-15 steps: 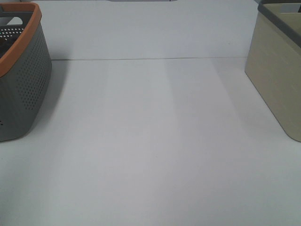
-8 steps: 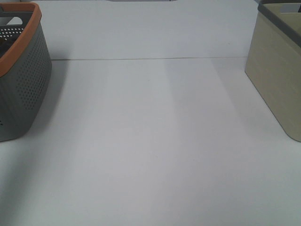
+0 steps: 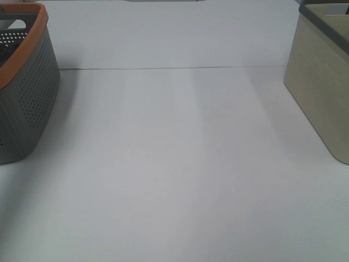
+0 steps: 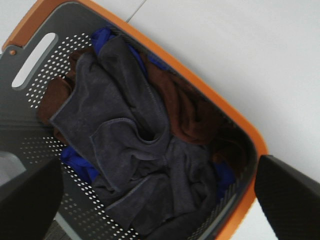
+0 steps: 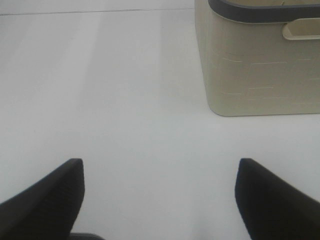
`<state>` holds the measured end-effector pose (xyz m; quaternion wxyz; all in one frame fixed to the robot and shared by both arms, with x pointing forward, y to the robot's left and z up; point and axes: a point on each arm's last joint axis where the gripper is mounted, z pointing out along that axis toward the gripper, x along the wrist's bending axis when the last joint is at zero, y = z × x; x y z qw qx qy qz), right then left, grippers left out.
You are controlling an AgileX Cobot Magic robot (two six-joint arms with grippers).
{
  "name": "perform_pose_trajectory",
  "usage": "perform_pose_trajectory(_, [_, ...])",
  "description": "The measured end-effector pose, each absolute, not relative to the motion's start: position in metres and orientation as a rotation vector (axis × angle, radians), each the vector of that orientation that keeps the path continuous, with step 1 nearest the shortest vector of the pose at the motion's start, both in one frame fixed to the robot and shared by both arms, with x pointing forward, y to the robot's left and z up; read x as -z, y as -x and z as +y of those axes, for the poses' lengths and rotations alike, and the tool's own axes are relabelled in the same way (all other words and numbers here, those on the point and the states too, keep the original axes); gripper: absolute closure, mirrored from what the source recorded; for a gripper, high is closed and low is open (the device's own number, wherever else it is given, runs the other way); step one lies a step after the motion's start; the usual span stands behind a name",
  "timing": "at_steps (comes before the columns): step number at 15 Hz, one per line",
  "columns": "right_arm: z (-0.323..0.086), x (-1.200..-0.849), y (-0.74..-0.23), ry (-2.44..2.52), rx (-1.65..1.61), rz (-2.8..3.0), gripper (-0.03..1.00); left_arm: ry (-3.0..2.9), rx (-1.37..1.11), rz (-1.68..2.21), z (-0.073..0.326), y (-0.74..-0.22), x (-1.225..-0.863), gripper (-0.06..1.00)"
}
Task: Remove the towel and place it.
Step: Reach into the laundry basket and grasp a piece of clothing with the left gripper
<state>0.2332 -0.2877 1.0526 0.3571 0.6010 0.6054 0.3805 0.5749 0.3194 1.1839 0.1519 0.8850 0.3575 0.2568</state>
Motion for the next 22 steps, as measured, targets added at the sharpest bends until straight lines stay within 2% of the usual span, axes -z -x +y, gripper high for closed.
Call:
perform_pose_trajectory(3, [-0.288, -1.053, -0.233, -1.551, -0.982, 1.563, 0.16, -2.653, -0.710, 1.018, 0.368, -0.612, -1.150, -0.04])
perform_pose_trajectory(5, [-0.288, -1.053, -0.233, -1.551, -0.982, 1.563, 0.16, -2.671, -0.731, 1.027, 0.379, -0.622, -1.138, -0.04])
perform_pose_trajectory(9, [-0.288, -1.053, -0.233, -1.551, -0.982, 1.563, 0.16, -2.844, -0.755, 0.879, 0.405, -0.666, -1.072, -0.03])
perform_pose_trajectory(13, [-0.288, -1.053, -0.233, -1.551, -0.982, 1.563, 0.16, -2.865, -0.849, 0.786, 0.416, -0.704, -1.025, 0.06])
perform_pose_trajectory(17, [-0.288, -1.053, -0.233, -1.551, -0.982, 1.563, 0.16, -2.877, -0.802, 0.787, 0.417, -0.715, -0.999, 0.12])
perform_pose_trajectory(22, [-0.288, -1.053, -0.233, -1.551, -0.982, 1.563, 0.16, -2.876, -0.778, 0.775, 0.413, -0.723, -0.978, 0.13])
